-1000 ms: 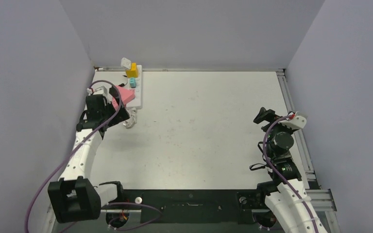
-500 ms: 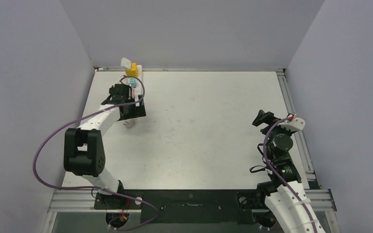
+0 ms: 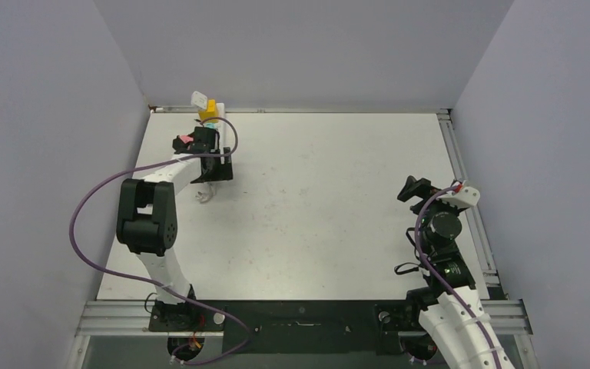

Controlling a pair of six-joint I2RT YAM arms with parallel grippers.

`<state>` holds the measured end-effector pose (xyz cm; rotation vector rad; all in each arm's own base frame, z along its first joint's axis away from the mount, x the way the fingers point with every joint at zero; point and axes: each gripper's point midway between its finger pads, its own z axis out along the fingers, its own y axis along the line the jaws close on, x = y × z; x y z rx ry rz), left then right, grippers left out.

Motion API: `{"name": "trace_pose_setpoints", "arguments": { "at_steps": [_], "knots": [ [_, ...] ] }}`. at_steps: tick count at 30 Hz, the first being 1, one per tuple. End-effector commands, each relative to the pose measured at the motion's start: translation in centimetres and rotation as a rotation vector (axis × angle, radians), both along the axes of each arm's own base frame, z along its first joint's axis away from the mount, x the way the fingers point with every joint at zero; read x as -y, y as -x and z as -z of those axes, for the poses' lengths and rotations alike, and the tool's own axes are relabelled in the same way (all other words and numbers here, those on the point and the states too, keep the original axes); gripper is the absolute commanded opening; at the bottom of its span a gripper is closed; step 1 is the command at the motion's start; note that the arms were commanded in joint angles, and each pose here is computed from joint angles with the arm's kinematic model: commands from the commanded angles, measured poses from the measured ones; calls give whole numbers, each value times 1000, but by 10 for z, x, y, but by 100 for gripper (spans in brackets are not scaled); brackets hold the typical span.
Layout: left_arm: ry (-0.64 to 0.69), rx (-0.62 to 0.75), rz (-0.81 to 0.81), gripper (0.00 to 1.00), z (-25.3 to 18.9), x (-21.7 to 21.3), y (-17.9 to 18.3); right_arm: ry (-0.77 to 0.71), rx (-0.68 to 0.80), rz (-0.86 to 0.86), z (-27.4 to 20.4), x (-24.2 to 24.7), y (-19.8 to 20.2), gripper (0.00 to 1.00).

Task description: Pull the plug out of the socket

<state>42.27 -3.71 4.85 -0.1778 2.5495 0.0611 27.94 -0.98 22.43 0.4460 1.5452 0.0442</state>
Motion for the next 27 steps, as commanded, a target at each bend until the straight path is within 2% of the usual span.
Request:
{"name": "trace_pose_setpoints", "arguments": {
  "at_steps": [1,5,10,15,18,22,27],
  "knots": [
    [-33,34,-13,78,-10,-4,-18,-7,10,-3,0,-1,-3,90],
    [-50,-7,-19,74,1,-7,-16,-5,6,-13,0,-2,-4,90],
    [-52,-49,-14,54,11,-6,-14,1,7,-38,0,-6,-5,90],
    [-37,-56,-2,21,13,-1,-14,3,11,-51,0,-8,-4,90],
    [-14,-55,30,9,13,14,-13,7,9,-70,0,-11,-5,90],
    [1,-57,112,1,11,53,-6,16,-1,-107,4,-18,-8,90],
    [43,-84,240,0,14,119,16,20,-19,-126,7,-22,-10,90]
  ]
}}
